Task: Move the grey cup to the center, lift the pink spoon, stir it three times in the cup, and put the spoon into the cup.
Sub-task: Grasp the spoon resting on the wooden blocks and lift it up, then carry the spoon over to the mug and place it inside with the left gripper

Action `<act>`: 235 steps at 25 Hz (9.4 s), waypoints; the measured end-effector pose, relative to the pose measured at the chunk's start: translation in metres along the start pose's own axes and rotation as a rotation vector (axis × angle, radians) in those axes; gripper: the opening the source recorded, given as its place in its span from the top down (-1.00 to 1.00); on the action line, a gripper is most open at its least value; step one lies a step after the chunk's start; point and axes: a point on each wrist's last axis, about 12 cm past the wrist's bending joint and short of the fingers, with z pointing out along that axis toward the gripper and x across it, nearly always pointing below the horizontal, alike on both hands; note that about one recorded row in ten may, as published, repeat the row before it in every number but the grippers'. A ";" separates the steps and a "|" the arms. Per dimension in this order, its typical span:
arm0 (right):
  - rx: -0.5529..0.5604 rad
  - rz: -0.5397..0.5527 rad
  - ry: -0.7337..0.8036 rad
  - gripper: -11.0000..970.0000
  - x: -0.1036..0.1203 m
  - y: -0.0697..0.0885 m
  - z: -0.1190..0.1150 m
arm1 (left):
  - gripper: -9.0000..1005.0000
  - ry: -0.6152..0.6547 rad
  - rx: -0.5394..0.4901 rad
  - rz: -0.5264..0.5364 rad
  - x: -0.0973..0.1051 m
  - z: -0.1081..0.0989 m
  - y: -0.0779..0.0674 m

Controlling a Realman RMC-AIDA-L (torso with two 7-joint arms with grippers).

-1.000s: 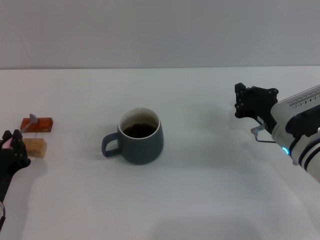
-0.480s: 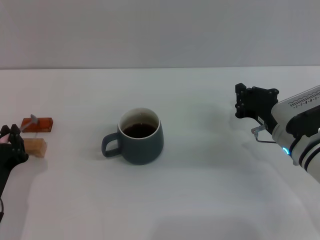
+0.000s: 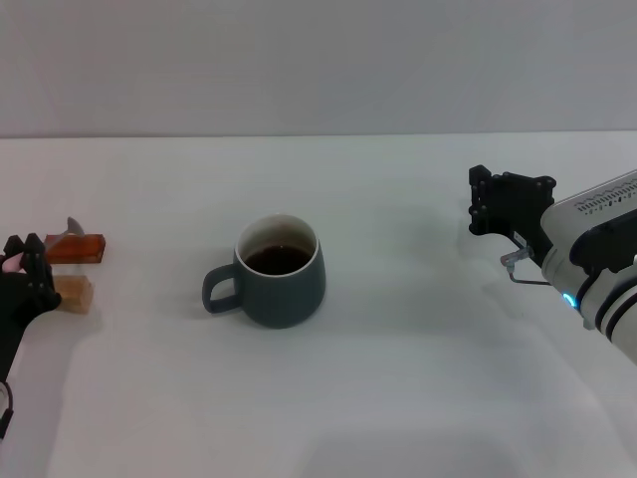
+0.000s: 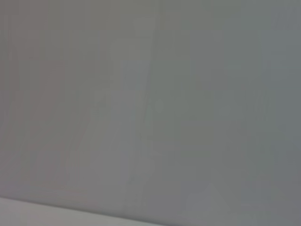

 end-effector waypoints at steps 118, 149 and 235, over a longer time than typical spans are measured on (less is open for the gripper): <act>0.235 0.065 0.014 0.98 0.020 -0.046 -0.027 | 0.70 0.626 0.525 0.304 -0.135 0.072 -0.122; 0.240 0.077 0.021 0.98 0.024 -0.047 -0.031 | 0.70 0.601 0.524 0.298 -0.132 0.091 -0.127; 0.203 0.078 0.009 0.98 0.019 -0.036 -0.025 | 0.70 0.583 0.620 0.326 -0.114 0.090 -0.147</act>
